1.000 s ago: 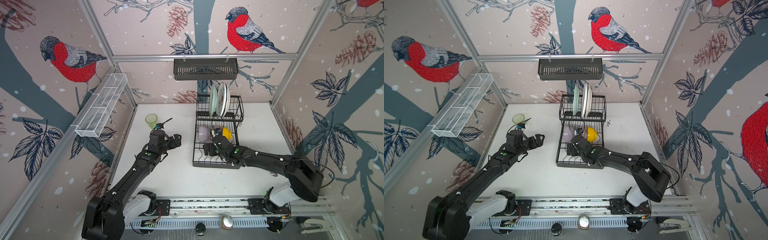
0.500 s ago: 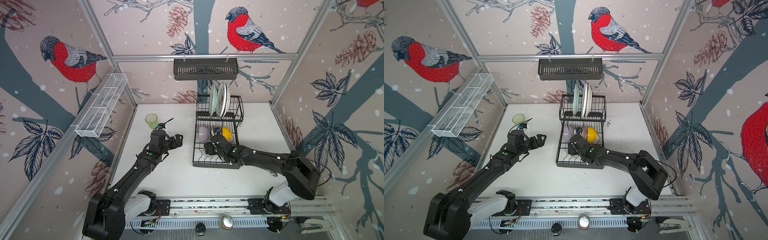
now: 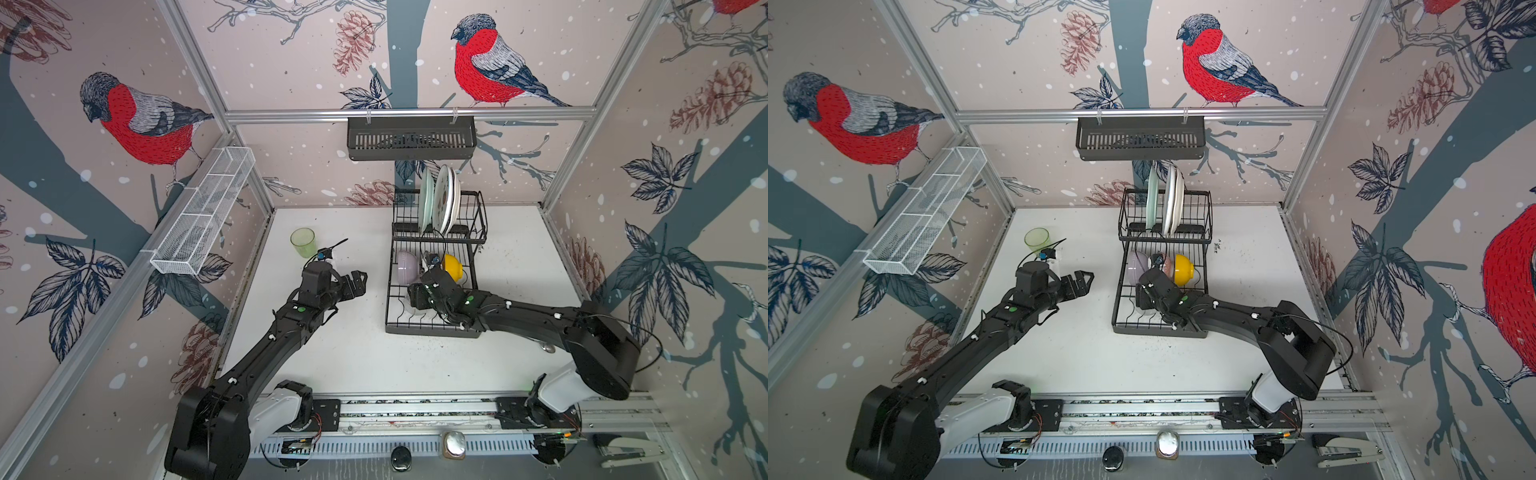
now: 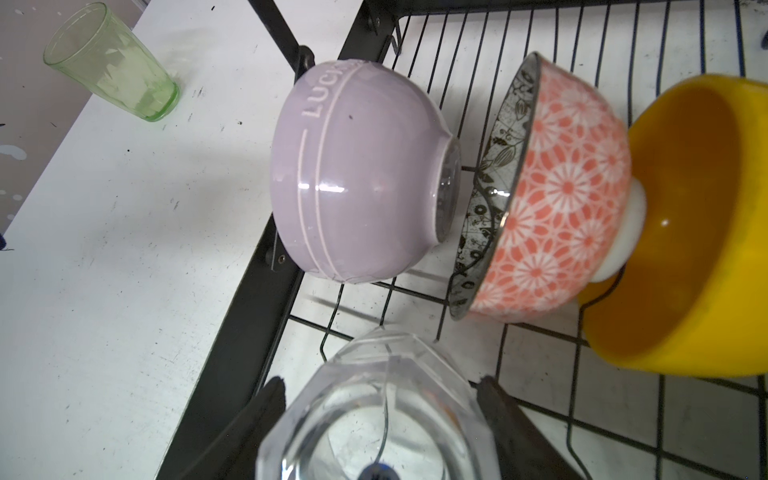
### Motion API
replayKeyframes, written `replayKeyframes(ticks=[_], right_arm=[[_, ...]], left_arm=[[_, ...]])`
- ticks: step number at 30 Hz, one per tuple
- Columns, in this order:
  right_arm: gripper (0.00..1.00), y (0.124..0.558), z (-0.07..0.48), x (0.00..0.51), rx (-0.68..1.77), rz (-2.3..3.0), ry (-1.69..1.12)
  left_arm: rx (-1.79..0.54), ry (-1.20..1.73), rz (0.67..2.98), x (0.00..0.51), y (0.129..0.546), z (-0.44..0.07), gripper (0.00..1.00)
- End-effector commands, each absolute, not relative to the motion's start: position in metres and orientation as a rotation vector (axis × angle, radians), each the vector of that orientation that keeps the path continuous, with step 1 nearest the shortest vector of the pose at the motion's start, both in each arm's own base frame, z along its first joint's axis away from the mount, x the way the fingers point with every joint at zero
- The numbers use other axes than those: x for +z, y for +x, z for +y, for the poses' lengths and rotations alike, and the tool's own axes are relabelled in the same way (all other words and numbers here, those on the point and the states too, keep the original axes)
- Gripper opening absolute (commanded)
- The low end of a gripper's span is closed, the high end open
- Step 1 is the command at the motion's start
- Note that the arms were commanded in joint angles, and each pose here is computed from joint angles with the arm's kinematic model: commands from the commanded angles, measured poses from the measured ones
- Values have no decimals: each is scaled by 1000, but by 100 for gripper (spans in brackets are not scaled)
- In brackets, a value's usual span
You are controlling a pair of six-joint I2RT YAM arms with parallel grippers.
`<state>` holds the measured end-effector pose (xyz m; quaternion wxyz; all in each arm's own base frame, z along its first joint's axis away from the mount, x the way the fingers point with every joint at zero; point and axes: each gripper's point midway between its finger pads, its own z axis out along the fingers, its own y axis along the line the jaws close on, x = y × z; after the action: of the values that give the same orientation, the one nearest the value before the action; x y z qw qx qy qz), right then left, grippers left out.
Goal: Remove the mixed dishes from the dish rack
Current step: 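Lower the right gripper onto the clear octagonal glass and close on it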
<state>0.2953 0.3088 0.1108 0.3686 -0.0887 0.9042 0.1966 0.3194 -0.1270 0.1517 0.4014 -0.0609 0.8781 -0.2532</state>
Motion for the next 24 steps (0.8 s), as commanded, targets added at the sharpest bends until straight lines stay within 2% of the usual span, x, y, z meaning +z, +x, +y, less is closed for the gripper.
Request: replayKeyframes(ticks=[1, 24], right_arm=[[64, 286, 307, 104, 513, 2369, -241], [60, 284, 284, 118, 552, 2323, -181]], left_arm=[[-678, -127, 2162, 164, 323, -132, 97], [-764, -87, 2125, 177, 313, -152, 97]])
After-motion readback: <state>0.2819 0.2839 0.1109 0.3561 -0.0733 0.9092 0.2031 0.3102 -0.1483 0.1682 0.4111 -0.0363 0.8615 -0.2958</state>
